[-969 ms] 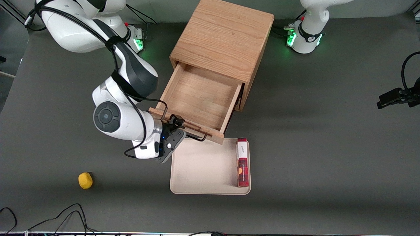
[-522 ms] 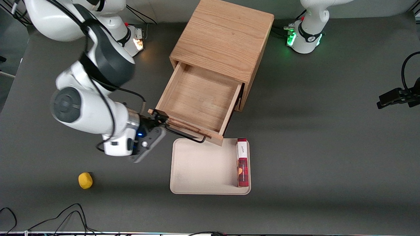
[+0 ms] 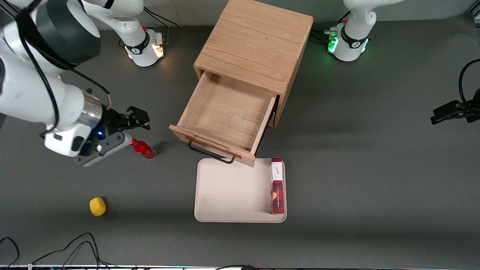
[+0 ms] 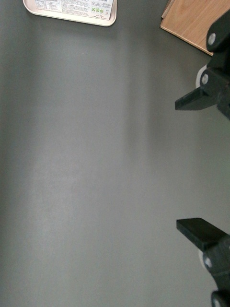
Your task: Open upper drawer
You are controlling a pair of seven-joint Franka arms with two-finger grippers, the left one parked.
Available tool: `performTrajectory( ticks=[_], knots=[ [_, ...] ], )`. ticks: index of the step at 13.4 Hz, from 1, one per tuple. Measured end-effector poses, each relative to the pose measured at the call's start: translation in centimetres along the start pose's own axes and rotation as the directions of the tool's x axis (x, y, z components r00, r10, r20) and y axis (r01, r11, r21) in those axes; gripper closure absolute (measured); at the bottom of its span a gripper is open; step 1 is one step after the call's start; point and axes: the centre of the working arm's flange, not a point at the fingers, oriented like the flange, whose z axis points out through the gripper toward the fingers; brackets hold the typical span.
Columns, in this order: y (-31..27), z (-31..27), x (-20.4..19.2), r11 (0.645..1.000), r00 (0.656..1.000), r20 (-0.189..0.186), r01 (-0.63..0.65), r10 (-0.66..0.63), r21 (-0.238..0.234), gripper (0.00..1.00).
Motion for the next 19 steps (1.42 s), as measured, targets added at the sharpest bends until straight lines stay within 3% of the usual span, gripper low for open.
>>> performTrajectory(
  ticks=[2,4,8,11,13,19],
  knots=[
    [1.5,-2.1,-3.4,0.997,0.998,-0.003,-0.059,0.059,-0.049,0.00],
    [2.6,-3.6,-7.0,0.975,0.980,-0.014,-0.197,0.196,-0.100,0.00],
    [7.6,-3.9,-11.9,0.862,0.865,-0.041,-0.502,0.500,-0.070,0.00],
    [10.2,-3.2,-12.9,0.815,0.818,-0.033,-0.576,0.575,-0.069,0.00],
    [11.6,-3.2,-13.5,0.806,0.809,-0.023,-0.587,0.587,-0.069,0.00],
    [11.5,-5.3,-16.1,0.847,0.851,-0.010,-0.523,0.524,-0.094,0.00]
  ],
)
